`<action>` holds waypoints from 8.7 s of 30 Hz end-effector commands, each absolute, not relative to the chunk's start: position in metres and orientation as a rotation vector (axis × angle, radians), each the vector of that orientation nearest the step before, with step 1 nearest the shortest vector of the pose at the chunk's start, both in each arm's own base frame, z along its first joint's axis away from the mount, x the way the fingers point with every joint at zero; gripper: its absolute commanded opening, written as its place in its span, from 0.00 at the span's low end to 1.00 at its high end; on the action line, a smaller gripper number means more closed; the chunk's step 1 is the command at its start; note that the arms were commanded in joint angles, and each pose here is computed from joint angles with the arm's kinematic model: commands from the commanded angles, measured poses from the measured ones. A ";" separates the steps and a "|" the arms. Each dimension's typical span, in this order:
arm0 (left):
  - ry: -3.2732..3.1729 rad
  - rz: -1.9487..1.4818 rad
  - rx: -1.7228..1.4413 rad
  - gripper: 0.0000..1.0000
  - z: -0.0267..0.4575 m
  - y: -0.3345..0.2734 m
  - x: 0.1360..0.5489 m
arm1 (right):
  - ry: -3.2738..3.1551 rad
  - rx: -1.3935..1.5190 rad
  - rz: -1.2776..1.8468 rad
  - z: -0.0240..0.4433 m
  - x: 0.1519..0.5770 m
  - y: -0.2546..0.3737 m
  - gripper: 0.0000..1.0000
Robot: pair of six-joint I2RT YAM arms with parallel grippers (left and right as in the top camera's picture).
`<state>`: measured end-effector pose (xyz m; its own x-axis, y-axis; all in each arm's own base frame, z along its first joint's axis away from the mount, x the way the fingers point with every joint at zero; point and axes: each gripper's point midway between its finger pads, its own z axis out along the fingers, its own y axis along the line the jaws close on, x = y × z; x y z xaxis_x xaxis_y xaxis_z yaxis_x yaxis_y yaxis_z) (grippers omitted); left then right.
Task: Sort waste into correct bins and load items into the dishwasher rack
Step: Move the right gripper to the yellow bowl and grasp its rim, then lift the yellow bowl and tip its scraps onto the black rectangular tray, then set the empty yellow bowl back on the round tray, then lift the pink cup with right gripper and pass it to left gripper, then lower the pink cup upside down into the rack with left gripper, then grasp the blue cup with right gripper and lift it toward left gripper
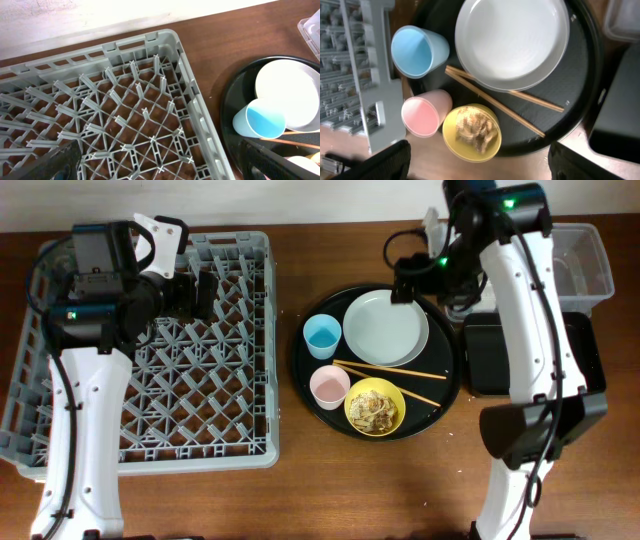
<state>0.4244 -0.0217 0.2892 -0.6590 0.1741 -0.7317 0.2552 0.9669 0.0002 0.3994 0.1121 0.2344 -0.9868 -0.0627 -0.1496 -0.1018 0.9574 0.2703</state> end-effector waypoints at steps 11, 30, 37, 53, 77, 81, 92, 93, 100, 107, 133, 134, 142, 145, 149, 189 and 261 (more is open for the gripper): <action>2.296 -0.118 0.311 0.99 0.292 -0.019 0.427 | 3.087 0.092 0.135 0.215 0.267 0.063 0.88; 2.295 -0.118 0.311 0.99 0.292 -0.019 0.427 | 2.870 0.813 0.372 0.064 0.353 0.175 0.65; 2.296 -0.118 0.311 0.99 0.292 -0.019 0.427 | 2.960 0.713 0.323 0.057 0.326 0.198 0.57; 2.295 -0.118 0.311 0.99 0.292 -0.019 0.427 | 3.180 0.410 0.521 0.037 0.312 0.196 0.04; 2.296 -0.118 0.311 0.99 0.292 -0.019 0.427 | 2.107 0.144 1.113 0.177 0.386 -0.094 0.04; 2.296 -0.118 0.312 0.99 0.292 -0.019 0.427 | 1.814 0.055 1.290 0.201 0.373 -0.094 0.04; 2.296 -0.118 0.311 0.99 0.292 -0.019 0.427 | 1.788 0.176 1.431 0.211 0.372 -0.095 0.04; 2.296 -0.118 0.311 0.99 0.292 -0.019 0.427 | 1.787 0.175 1.430 0.211 0.372 -0.095 0.04; 2.296 -0.118 0.311 0.99 0.292 -0.019 0.427 | 1.803 0.490 1.600 0.212 0.373 -0.113 0.04; 2.296 -0.118 0.311 0.99 0.292 -0.019 0.427 | 1.869 0.339 1.646 0.243 0.383 -0.061 0.04; 2.296 -0.118 0.311 0.99 0.292 -0.019 0.427 | 2.915 -0.219 0.460 0.149 0.324 0.187 0.56; 2.296 -0.118 0.311 0.99 0.292 -0.019 0.427 | 2.904 -0.237 0.466 0.149 0.324 0.193 0.58; 2.291 -0.117 0.312 0.99 0.293 -0.019 0.428 | 3.061 -0.276 0.422 0.086 0.319 0.217 0.32; 2.291 -0.117 0.312 0.99 0.293 -0.019 0.428 | 3.082 -0.274 0.411 0.073 0.320 0.218 0.21; 2.291 -0.117 0.312 0.99 0.293 -0.019 0.428 | 3.101 -0.272 0.403 0.064 0.321 0.218 0.04; 1.527 -1.658 1.056 0.91 0.377 -0.218 0.330 | 1.815 -0.739 1.523 0.366 0.398 0.249 0.04; 2.427 -1.172 0.350 0.99 0.275 -0.224 0.391 | 2.367 -0.259 1.528 0.244 0.408 0.172 0.04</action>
<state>0.4043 -0.1963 0.2425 -0.8944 -0.0417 -0.4453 0.2190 0.8273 -0.5174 0.4222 0.1624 0.2042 -0.9553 0.0754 -0.2857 -0.1775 0.6267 0.7588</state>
